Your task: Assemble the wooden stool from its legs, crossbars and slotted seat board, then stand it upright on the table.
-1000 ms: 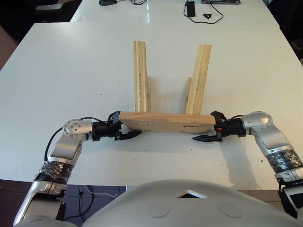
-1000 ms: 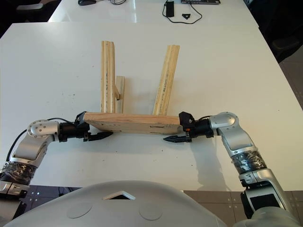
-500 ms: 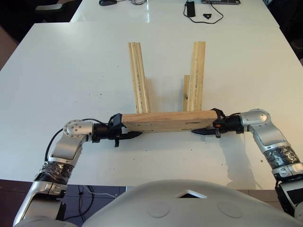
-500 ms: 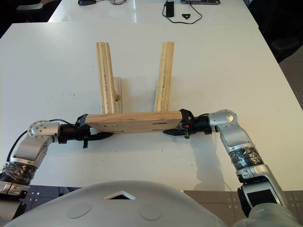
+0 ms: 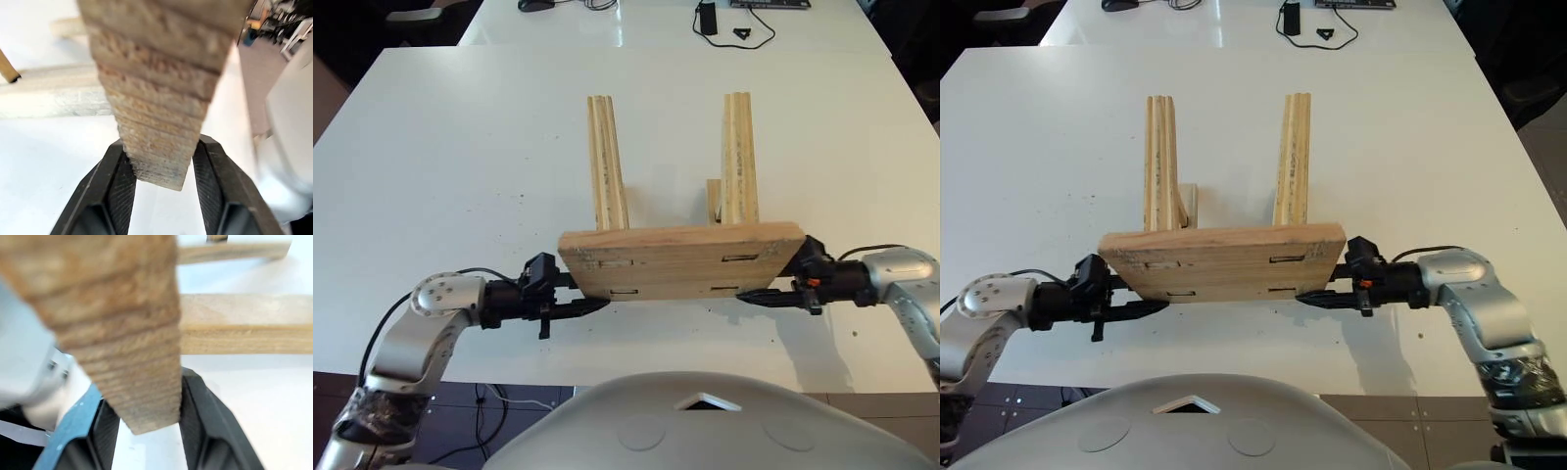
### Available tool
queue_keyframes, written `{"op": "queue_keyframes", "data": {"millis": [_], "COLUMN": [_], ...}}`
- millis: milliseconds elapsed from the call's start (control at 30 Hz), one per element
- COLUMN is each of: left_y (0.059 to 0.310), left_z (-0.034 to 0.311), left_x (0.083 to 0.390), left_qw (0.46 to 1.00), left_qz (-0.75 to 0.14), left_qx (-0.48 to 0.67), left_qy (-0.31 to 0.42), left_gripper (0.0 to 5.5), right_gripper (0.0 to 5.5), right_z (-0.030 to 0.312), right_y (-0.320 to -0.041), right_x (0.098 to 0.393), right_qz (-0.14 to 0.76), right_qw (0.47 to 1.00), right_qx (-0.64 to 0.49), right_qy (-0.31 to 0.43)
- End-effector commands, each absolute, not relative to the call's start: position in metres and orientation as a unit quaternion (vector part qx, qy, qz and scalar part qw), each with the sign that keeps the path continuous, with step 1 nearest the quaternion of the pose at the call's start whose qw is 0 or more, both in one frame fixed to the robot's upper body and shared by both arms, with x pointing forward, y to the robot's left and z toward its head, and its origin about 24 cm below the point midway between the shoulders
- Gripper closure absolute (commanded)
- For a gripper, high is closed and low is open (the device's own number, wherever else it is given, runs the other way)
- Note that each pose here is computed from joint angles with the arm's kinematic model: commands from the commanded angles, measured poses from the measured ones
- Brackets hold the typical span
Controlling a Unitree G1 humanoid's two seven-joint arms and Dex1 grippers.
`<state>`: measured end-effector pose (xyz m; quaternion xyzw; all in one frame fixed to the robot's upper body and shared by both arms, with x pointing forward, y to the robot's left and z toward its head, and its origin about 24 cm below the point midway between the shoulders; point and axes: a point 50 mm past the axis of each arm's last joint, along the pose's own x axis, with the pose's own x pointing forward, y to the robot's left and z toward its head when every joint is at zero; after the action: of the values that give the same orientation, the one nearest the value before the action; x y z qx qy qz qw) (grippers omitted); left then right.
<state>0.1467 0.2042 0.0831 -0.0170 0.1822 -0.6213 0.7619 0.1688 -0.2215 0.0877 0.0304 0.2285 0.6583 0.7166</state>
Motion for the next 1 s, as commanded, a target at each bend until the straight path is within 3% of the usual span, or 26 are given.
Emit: {"op": "queue_keyframes", "data": {"millis": [33, 200, 400, 633, 1000], "left_y": [0.182, 0.169, 0.166, 0.165, 0.163], "left_z": [0.143, 0.179, 0.208, 0.228, 0.202], "left_x": [0.132, 0.148, 0.163, 0.190, 0.238], "left_qw": [0.771, 0.827, 0.867, 0.882, 0.895], "left_qz": [-0.622, -0.533, -0.438, -0.355, -0.188], "left_qx": [-0.112, -0.176, -0.233, -0.309, -0.397], "left_qy": [0.080, -0.014, -0.044, -0.014, 0.076], "left_gripper": [3.91, 3.91, 3.90, 3.90, 3.90], "right_gripper": [3.96, 3.96, 3.96, 3.96, 3.96], "right_z": [0.149, 0.180, 0.202, 0.203, 0.211], "right_y": [-0.203, -0.188, -0.169, -0.155, -0.150], "right_x": [0.146, 0.143, 0.133, 0.145, 0.218], "right_qz": [0.686, 0.638, 0.585, 0.506, 0.320], "right_qw": [0.702, 0.723, 0.721, 0.750, 0.815], "right_qx": [0.152, 0.261, 0.370, 0.426, 0.483], "right_qy": [0.117, 0.047, 0.009, 0.001, -0.002]}}
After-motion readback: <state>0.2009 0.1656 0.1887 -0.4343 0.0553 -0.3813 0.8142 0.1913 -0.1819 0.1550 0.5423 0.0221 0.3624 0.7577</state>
